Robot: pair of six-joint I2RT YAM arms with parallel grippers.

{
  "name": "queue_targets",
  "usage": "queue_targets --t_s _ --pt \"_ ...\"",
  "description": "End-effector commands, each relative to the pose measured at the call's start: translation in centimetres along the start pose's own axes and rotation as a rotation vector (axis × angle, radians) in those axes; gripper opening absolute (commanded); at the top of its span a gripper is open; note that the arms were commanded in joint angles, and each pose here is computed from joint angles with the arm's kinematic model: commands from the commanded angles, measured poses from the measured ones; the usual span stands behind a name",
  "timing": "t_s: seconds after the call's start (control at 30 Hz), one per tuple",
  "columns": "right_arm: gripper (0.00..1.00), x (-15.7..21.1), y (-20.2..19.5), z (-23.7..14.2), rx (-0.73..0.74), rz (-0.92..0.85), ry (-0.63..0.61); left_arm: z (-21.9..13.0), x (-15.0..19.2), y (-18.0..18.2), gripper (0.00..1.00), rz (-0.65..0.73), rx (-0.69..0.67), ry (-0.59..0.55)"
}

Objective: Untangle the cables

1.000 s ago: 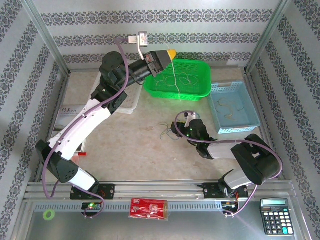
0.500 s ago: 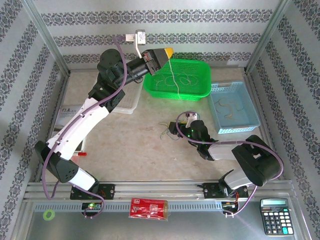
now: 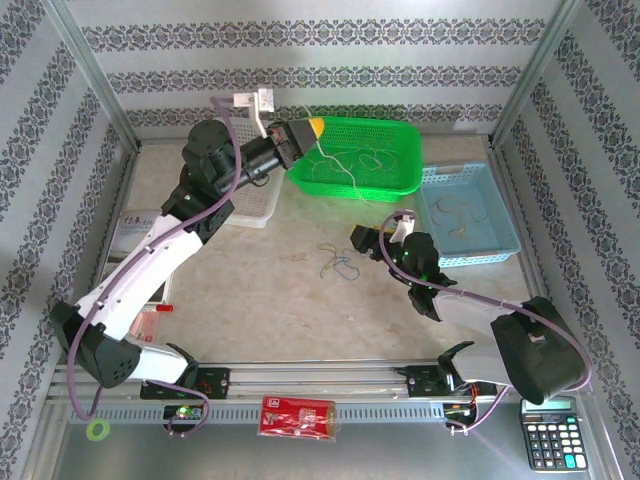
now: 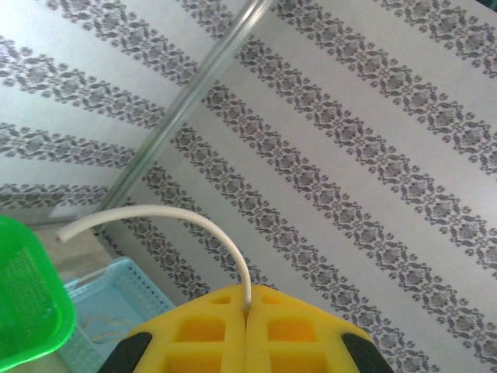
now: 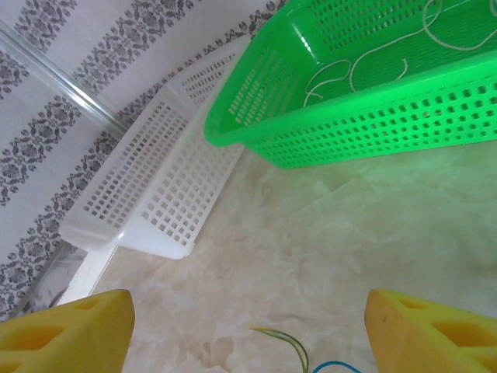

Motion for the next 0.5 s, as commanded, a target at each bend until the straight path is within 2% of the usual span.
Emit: queue_targets --t_s 0.0,0.2,0.3,0.47 --pt "0.79 -0.6 0.5 -0.4 -0.026 0.021 0.002 -2.4 -2.7 0.2 0.00 0.055 -0.047 -0.099" --pt "0.80 -1.3 0.0 -0.9 -0.010 0.016 -0.023 -4.8 -5.2 1.4 0.00 0.080 -0.111 -0.173" --pt "0.80 -0.4 -1.4 -1.4 0.023 0.026 -0.009 -6.0 -7.0 1.9 0.00 0.096 -0.141 -0.222" --pt "0.79 -0.1 -1.7 -1.7 0.034 0.028 0.003 -6.2 -8.4 2.3 0.00 0.109 -0.141 -0.237"
Point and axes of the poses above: each hand's point on the last joint's axis, 136 mm out from that joint toward the fingers, its own z axis out along the fingers, its own y axis along the line the jaws close on, x = y × z, the point moved 2 cm from there along -z, back along the fingers, and after that the axes turned 13 degrees about z, right-handed, at the moved point
